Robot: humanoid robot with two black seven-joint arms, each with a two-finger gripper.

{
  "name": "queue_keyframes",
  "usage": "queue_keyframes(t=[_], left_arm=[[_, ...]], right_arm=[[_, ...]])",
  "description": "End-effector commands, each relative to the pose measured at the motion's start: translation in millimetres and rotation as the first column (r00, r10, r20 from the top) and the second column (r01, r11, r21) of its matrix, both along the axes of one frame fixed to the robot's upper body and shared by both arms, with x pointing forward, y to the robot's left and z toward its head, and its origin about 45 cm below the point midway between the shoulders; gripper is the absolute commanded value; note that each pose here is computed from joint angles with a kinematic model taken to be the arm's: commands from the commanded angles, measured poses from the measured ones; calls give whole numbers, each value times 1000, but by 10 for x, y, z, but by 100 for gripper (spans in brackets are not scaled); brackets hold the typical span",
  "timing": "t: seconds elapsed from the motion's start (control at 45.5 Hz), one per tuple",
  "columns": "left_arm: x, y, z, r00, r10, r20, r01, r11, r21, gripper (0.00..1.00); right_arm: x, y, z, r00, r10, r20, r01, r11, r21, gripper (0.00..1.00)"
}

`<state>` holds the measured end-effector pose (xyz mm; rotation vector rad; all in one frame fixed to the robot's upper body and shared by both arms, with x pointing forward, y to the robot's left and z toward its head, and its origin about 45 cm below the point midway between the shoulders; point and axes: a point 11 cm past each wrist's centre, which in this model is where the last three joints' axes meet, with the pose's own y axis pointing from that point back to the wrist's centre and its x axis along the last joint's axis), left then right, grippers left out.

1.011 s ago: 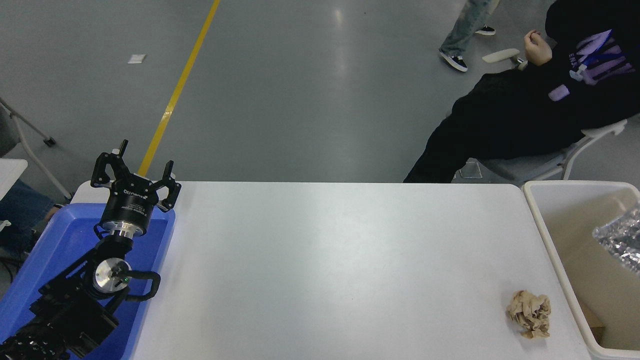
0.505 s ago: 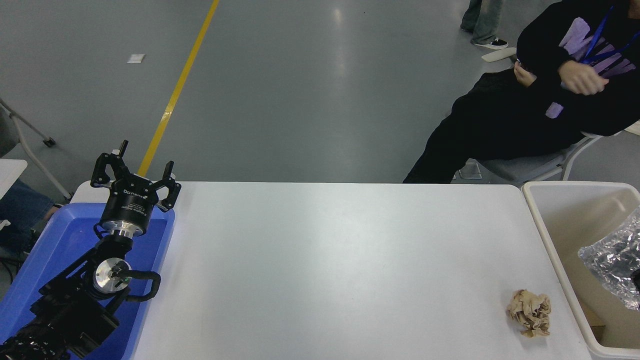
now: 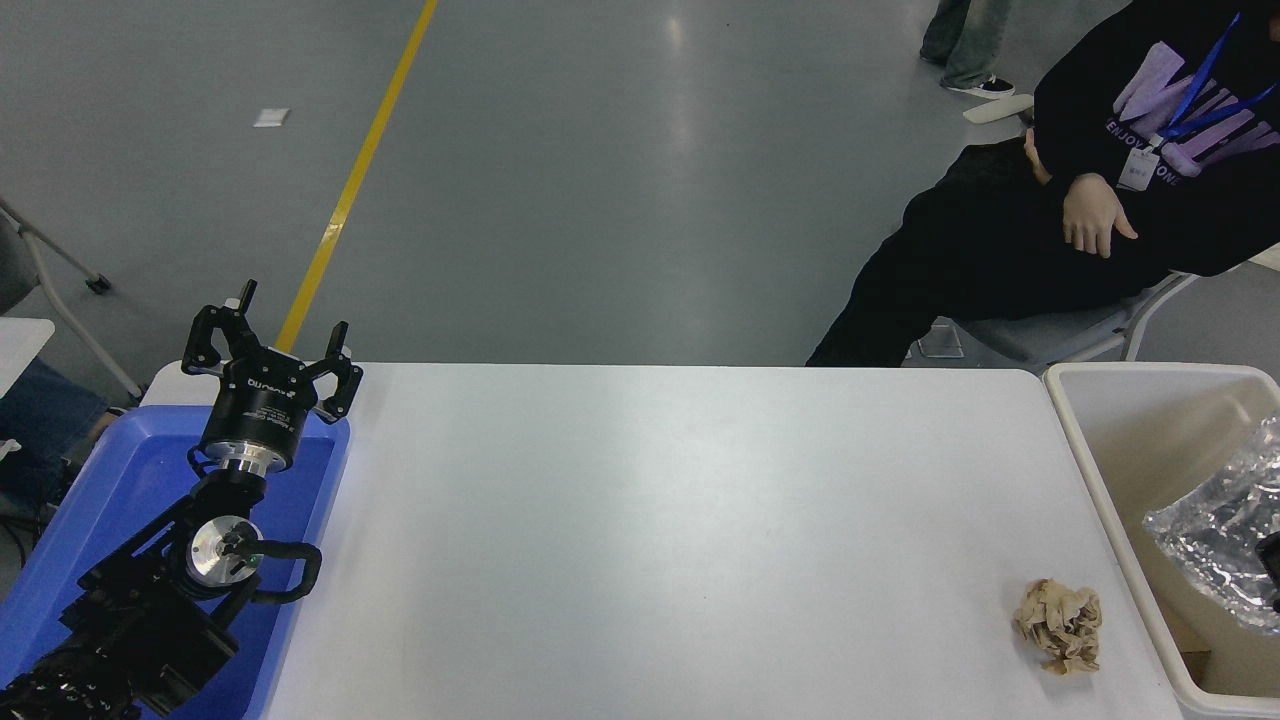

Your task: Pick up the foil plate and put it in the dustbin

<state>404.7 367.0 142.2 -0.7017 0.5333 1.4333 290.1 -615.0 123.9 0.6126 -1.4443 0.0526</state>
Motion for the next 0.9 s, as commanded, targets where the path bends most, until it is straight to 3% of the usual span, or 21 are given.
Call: queue_keyframes(t=[0.0, 0.549, 0.659, 0.813, 0.879], left_arm=[[0, 0, 0, 1000, 0, 0, 0, 1000, 0, 98], [0, 0, 0, 1000, 0, 0, 0, 1000, 0, 98], [5, -2, 6, 1000, -1, 1, 1, 1000, 0, 98], [5, -2, 5, 1000, -1, 0, 1, 1000, -1, 98], [5, -3, 5, 1000, -2, 0, 2, 1000, 0, 98]], right_arm=[[25, -20, 71, 999, -5, 38, 7, 999, -37, 83], [71, -46, 137, 999, -10, 41, 10, 1000, -2, 84], [94, 73, 44, 1000, 14, -1, -14, 997, 73, 85], [93, 74, 246, 997, 47, -55, -39, 990, 137, 100], [122, 115, 349, 991, 86, -98, -72, 988, 140, 100]])
